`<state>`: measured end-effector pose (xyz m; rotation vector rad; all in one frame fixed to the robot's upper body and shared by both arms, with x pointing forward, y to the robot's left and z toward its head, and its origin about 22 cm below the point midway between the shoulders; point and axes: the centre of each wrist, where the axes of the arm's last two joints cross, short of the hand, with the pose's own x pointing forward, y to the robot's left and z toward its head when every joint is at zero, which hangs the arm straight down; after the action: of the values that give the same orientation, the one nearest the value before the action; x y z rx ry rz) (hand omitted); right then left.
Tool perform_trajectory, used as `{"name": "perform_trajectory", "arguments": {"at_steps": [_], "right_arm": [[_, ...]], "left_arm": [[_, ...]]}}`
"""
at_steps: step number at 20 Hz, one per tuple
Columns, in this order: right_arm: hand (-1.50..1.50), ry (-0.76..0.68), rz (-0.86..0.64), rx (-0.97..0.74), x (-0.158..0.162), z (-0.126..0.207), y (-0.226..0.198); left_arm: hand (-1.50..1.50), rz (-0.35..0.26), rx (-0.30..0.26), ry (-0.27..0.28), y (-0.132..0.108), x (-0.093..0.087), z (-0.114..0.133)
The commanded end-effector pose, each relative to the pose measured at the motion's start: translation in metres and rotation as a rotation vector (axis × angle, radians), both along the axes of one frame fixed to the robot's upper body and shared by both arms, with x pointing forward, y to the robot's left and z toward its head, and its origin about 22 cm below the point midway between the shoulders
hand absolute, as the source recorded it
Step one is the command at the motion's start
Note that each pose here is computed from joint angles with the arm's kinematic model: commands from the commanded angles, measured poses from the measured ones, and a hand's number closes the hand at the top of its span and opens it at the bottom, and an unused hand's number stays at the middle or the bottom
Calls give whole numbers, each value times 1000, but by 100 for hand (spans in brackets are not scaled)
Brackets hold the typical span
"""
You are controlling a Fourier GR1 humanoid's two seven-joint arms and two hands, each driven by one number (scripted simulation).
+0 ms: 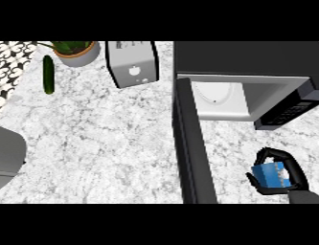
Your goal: Pick up the milk, place it into the microwave and close the microwave
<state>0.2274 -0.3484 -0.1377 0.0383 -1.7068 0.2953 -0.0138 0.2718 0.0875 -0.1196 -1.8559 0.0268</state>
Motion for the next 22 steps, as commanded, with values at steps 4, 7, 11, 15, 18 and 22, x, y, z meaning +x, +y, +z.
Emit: {"name": "perform_trajectory", "arguments": {"at_steps": [4, 7, 11, 15, 18, 22], "right_arm": [[150, -113, -65, 133, 28, -7, 50], [150, -136, -38, 94, 32, -6, 63], [150, -176, -46, 43, 60, 12, 58], [150, -208, -73, 32, 87, 34, 57], [150, -196, -71, 30, 111, 52, 64], [150, -186, -79, -12, 139, 77, 73]], "left_arm": [[-150, -8, -66, -100, 0, 5, 22], [-150, -6, -40, -93, 0, 1, 34], [-150, -6, -64, -70, 2, 6, 21], [-150, -9, -67, -74, 4, 2, 16], [-150, -4, -51, -81, 4, 3, 24], [-150, -6, -56, -67, 4, 9, 19]]}}
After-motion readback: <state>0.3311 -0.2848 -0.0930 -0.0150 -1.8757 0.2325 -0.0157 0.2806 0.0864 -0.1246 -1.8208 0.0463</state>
